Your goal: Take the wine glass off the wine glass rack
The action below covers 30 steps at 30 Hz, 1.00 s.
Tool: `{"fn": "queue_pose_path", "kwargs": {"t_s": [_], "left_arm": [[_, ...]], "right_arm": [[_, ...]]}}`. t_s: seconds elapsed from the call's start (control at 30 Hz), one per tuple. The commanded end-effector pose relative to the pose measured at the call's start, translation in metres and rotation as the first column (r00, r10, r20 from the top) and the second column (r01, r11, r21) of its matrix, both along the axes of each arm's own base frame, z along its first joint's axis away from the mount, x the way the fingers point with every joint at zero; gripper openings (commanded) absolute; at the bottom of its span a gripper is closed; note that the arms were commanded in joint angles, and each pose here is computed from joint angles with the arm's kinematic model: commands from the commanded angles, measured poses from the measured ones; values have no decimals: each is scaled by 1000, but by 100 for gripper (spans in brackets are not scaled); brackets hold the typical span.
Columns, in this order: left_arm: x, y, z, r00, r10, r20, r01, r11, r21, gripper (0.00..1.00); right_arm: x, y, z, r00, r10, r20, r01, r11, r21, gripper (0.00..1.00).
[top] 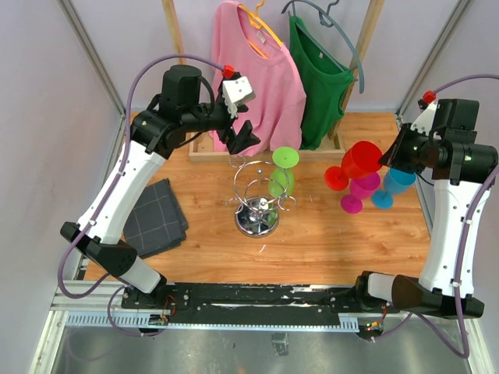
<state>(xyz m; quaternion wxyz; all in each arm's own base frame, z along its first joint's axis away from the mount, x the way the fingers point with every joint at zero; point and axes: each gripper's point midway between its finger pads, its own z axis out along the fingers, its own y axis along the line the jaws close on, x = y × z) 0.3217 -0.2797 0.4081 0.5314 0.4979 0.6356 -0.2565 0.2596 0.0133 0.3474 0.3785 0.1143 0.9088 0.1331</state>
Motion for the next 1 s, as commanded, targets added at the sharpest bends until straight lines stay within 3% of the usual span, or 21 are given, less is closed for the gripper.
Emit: {"fn": "queue_pose_path", "kwargs": {"t_s": [0.0, 0.2, 0.47, 0.97], "left_arm": [[-4, 4, 11, 1000, 3, 29, -2, 1000, -22, 99], [-5, 2, 9, 1000, -4, 21, 5, 1000, -23, 99], [-5, 3, 6, 1000, -9, 23, 9, 1000, -16, 99], [-6, 7, -2, 1000, -2, 27, 2, 1000, 7, 99]], "right_arm": [[-24, -11, -7, 999, -17, -34, 15, 999, -50, 1], [-59, -7, -31, 992, 0, -123, -8, 998, -61, 1], [-89, -28, -67, 968, -105, -226, 67, 983, -171, 1], [-90, -75, -108, 912, -338, -230, 277, 925, -261, 1]]}}
